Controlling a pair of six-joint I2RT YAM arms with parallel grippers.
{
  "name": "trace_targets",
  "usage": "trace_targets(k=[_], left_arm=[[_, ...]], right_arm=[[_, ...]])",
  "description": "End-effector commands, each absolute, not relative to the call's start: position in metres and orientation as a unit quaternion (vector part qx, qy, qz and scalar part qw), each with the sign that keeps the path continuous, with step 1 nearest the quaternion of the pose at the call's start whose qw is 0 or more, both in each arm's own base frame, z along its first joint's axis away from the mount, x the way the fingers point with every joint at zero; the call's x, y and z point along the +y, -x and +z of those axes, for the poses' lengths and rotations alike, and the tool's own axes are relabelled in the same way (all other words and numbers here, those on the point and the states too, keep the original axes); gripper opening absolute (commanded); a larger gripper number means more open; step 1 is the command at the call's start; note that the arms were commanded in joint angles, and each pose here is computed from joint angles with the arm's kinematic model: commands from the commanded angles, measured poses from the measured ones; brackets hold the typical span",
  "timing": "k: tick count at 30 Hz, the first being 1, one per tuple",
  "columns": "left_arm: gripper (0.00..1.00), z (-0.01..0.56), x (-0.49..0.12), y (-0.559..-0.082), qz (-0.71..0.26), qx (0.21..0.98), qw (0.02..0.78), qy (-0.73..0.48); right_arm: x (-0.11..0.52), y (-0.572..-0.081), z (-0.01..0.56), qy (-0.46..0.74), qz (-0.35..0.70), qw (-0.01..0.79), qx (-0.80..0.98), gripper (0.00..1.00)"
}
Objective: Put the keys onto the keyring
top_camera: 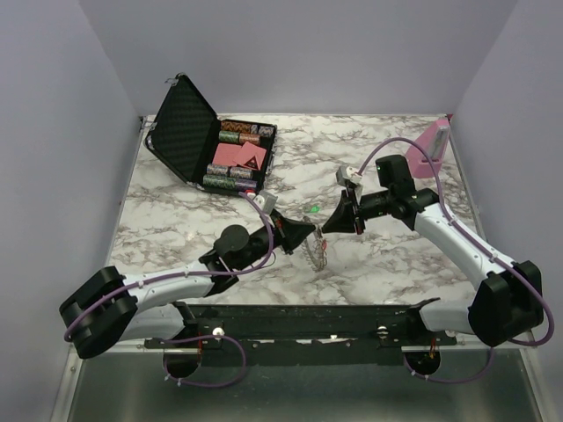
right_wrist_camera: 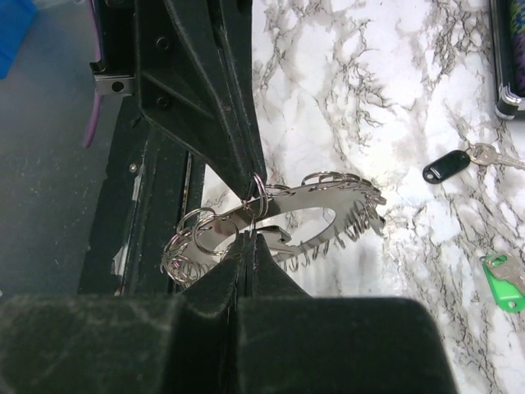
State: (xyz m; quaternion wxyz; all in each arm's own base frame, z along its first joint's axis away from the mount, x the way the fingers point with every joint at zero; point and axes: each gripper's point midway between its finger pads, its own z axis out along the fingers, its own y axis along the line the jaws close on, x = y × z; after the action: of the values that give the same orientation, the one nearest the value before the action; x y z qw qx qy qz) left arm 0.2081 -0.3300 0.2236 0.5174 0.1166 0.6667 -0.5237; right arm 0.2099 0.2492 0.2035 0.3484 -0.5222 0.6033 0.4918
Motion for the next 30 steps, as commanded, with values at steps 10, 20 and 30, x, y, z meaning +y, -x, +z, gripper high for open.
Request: trace_targets(k=[10,20,30], left_arm=[[0.0,0.265,-0.333,-0.217,-0.562,0.604,0.559,-0.082],[0.0,0.264,-0.336,-0.211,-0.568,0.582,0.57,-0.115],[0.0,0.256,-0.331,-0.194,-0.565,0.563,0.576,-0.179]], right_arm=[[0.249,-0.186,0.21,0.544,0.52,0.337,0.566,0.01],[0.248,-0.178,0.215,0.557,0.526,0.336,0.547,0.2],[0.24,-0.178,0.228,0.557,0.528,0.347,0.539,0.33]])
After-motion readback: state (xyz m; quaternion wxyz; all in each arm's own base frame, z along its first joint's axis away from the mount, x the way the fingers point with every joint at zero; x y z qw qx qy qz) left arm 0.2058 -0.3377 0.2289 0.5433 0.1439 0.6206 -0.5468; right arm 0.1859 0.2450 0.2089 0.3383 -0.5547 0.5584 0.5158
